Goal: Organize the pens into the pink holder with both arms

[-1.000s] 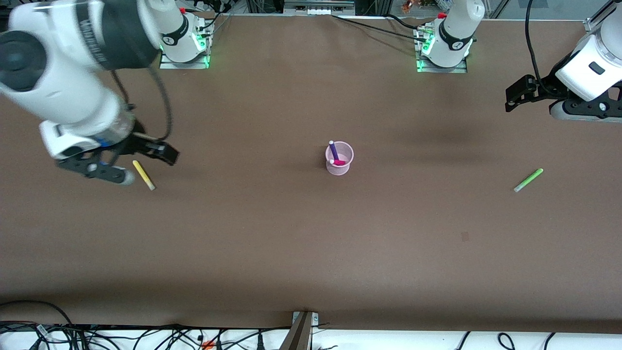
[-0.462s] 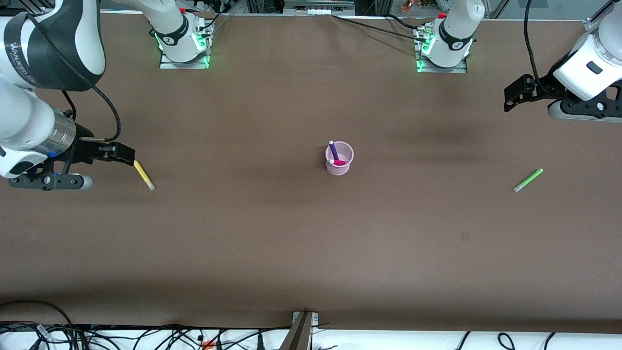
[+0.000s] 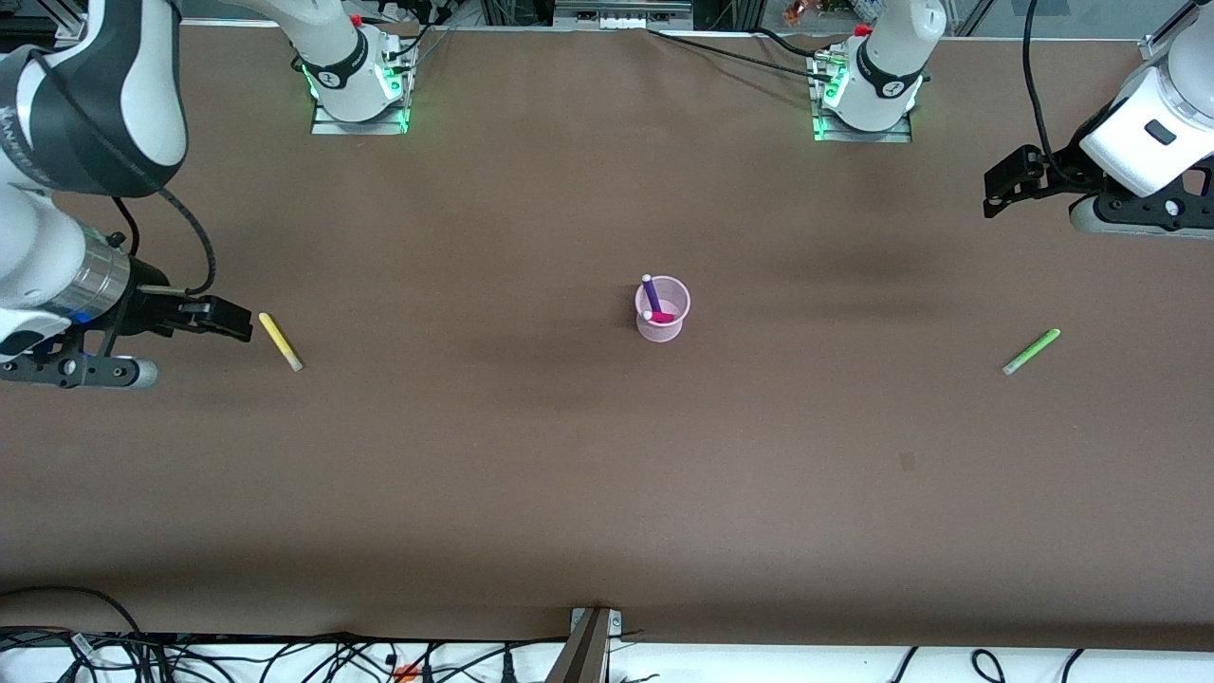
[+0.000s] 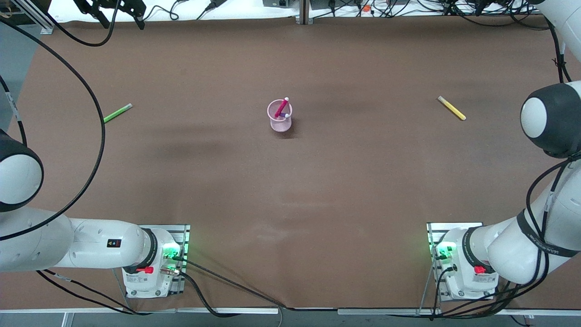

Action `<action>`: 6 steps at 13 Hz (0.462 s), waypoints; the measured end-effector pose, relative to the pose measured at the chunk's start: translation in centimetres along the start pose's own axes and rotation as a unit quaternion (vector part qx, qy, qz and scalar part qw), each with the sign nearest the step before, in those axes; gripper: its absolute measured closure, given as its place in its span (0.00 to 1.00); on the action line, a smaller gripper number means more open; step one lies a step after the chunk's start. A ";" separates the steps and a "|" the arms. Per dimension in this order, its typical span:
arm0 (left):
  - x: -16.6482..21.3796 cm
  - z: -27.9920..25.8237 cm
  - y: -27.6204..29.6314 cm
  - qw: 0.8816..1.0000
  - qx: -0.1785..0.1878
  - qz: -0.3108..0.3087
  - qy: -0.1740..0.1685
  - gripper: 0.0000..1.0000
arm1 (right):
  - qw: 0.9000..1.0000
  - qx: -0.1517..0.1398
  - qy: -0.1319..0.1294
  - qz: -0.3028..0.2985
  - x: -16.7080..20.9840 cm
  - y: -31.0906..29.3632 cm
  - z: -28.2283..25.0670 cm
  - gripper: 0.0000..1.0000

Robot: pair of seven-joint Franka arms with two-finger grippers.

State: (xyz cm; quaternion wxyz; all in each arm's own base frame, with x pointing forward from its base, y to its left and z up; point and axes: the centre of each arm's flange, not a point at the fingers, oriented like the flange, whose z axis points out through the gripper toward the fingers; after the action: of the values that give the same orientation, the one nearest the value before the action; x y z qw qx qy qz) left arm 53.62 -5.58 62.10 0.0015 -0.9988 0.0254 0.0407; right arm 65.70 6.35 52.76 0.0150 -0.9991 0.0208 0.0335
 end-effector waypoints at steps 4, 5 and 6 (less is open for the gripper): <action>0.0 0.0 0.0 1.000 0.000 0.000 0.000 0.00 | 1.000 0.011 -0.015 -0.016 0.6 2.0 0.8 0.00; 0.0 0.0 0.1 1.000 0.000 0.001 -0.001 0.00 | 1.000 0.009 -0.010 -0.019 0.5 2.5 0.2 0.00; 0.0 0.0 0.1 1.000 0.000 0.001 -0.001 0.00 | 1.000 0.007 -0.005 -0.020 0.3 2.9 -0.4 0.00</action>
State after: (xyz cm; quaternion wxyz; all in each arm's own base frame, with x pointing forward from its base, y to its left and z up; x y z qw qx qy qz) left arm 53.60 -5.66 62.09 0.0016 -0.9988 0.0261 0.0413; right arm 65.94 3.38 53.10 0.0230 -0.9990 0.0013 0.0383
